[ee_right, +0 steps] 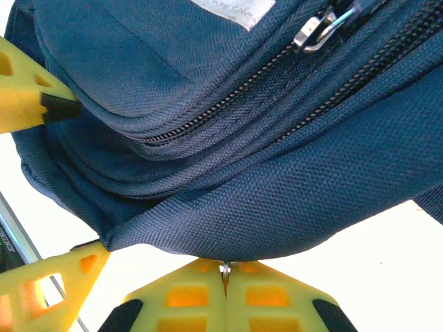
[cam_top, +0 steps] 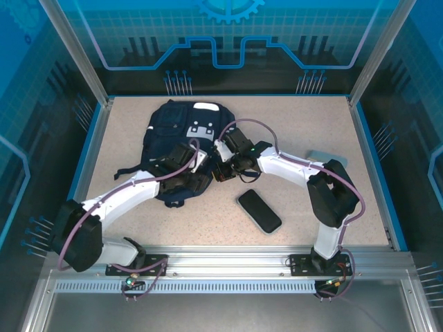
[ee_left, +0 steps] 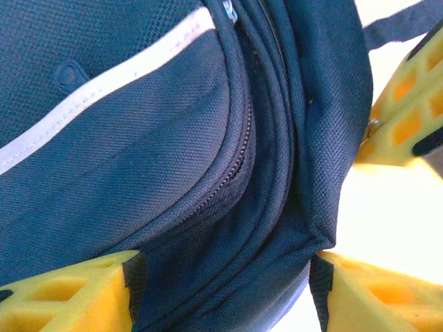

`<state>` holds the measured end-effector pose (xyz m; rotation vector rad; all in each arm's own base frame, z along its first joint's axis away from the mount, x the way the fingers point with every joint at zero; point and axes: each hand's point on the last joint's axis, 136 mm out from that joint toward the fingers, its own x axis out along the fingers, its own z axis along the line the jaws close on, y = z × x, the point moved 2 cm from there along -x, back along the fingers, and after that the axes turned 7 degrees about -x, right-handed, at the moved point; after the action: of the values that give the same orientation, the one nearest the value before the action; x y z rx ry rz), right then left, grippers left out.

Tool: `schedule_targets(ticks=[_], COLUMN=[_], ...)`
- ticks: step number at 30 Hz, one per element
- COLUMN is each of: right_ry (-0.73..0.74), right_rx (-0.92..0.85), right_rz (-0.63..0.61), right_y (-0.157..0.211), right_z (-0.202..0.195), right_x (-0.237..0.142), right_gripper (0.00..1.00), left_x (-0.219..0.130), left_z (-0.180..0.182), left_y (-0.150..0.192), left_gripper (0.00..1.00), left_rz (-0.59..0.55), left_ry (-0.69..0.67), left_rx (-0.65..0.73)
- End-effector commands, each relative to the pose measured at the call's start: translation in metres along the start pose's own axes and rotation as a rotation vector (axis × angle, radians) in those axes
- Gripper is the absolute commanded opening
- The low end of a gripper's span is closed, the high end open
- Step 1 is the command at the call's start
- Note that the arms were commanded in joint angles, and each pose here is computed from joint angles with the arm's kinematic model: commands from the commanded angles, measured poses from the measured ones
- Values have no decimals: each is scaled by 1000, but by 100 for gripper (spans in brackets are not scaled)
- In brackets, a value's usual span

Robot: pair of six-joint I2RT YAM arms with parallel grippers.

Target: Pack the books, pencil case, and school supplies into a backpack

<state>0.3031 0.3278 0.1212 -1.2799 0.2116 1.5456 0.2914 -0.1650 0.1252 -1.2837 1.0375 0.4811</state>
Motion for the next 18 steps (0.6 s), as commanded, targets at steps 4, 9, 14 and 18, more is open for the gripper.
schedule_targets(ticks=[4,9,14,18], right_ry=[-56,-52,-65,-69], right_rx=[-2,15,24,21], right_rz=[-78,-80,-84,-86], right_y=[-23,-23,-23,-24], right_z=[6,1,1,3], right_x=[-12,-13,-14,-16], right_gripper=[0,0,0,0], left_x=[2,-3,-8,-2], left_z=[-8,-15,-11,-6], left_y=[-6,-6,-10,-8], left_gripper=[66,65,56,44], left_rz=[-33,-115,-177,-147], left_ry=[26,61,37,7], left_rx=[77,178,205,208])
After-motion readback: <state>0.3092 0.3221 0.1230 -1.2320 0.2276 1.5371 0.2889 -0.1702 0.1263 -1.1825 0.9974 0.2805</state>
